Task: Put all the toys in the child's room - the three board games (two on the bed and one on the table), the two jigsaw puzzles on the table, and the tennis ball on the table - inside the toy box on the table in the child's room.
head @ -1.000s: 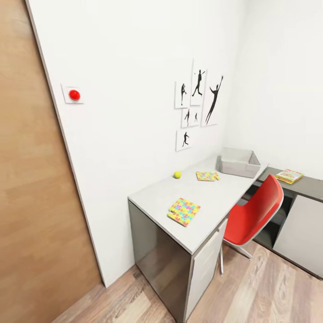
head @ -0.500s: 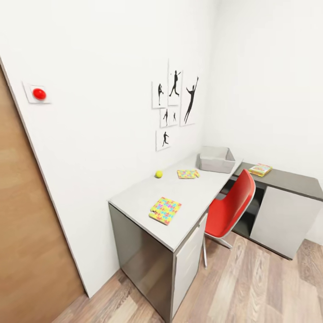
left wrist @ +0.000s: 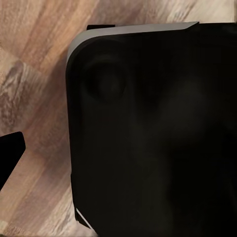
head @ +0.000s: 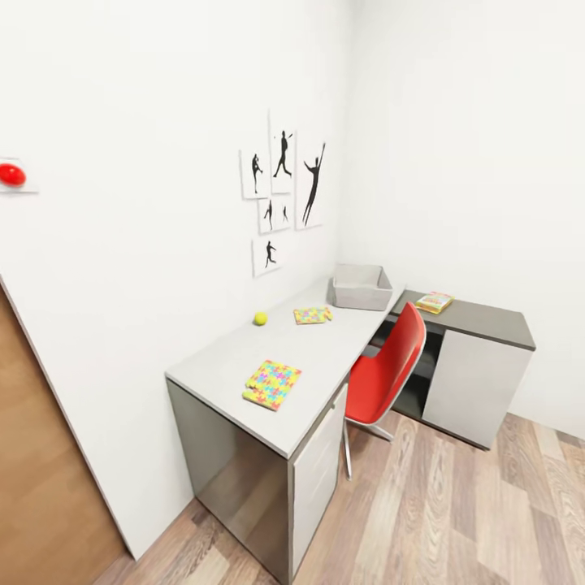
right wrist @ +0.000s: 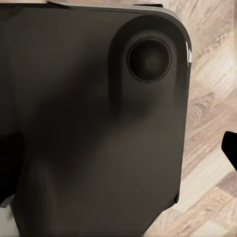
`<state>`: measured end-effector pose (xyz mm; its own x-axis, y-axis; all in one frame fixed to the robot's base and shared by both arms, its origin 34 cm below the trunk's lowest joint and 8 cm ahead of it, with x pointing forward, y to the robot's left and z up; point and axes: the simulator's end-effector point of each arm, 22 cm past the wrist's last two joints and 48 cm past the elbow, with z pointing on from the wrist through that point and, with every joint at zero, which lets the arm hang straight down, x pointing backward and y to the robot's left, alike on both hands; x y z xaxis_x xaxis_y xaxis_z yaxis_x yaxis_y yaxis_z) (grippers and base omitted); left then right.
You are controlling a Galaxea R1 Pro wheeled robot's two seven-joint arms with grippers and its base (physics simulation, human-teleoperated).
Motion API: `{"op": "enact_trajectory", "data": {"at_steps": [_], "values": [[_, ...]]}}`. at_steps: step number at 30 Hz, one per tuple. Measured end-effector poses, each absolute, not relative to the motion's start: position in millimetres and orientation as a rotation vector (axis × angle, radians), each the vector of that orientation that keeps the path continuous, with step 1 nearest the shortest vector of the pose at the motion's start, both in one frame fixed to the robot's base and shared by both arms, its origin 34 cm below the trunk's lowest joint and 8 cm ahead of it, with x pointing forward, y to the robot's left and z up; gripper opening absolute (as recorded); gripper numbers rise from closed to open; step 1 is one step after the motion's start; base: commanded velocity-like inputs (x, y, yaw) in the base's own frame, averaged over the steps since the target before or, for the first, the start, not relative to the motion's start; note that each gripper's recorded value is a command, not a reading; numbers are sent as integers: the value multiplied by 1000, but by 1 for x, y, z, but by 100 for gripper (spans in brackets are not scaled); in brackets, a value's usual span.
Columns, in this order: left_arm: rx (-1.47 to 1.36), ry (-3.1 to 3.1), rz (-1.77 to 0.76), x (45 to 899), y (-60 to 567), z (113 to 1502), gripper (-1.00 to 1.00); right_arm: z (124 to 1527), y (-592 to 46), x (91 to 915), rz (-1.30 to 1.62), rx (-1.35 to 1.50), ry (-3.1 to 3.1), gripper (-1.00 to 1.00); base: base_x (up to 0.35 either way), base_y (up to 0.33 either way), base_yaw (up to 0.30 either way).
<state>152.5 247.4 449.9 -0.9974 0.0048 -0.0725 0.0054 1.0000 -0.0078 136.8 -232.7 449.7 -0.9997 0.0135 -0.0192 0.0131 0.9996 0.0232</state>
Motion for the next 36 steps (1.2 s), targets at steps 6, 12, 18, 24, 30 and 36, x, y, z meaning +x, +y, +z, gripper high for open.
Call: {"op": "enact_trajectory", "data": {"at_steps": [6,12,18,24,30,36], "values": [[15,3070,-15,152,247,455,100,455,-233,137,36,14,3121,100,0,0,-18],[16,3069,-16,153,247,455,100,455,-235,137,34,16,3122,100,0,0,-114],[17,3069,-19,153,246,455,100,455,-235,137,34,20,3124,100,25,-8,-242],[19,3067,-20,153,245,455,100,455,-235,136,34,21,3125,100,169,-104,-278],[21,3066,-19,153,245,455,100,455,-235,136,34,21,3127,100,248,-155,-286],[21,3066,-19,153,244,455,100,455,-235,135,36,21,3130,100,263,-179,-287]]}}
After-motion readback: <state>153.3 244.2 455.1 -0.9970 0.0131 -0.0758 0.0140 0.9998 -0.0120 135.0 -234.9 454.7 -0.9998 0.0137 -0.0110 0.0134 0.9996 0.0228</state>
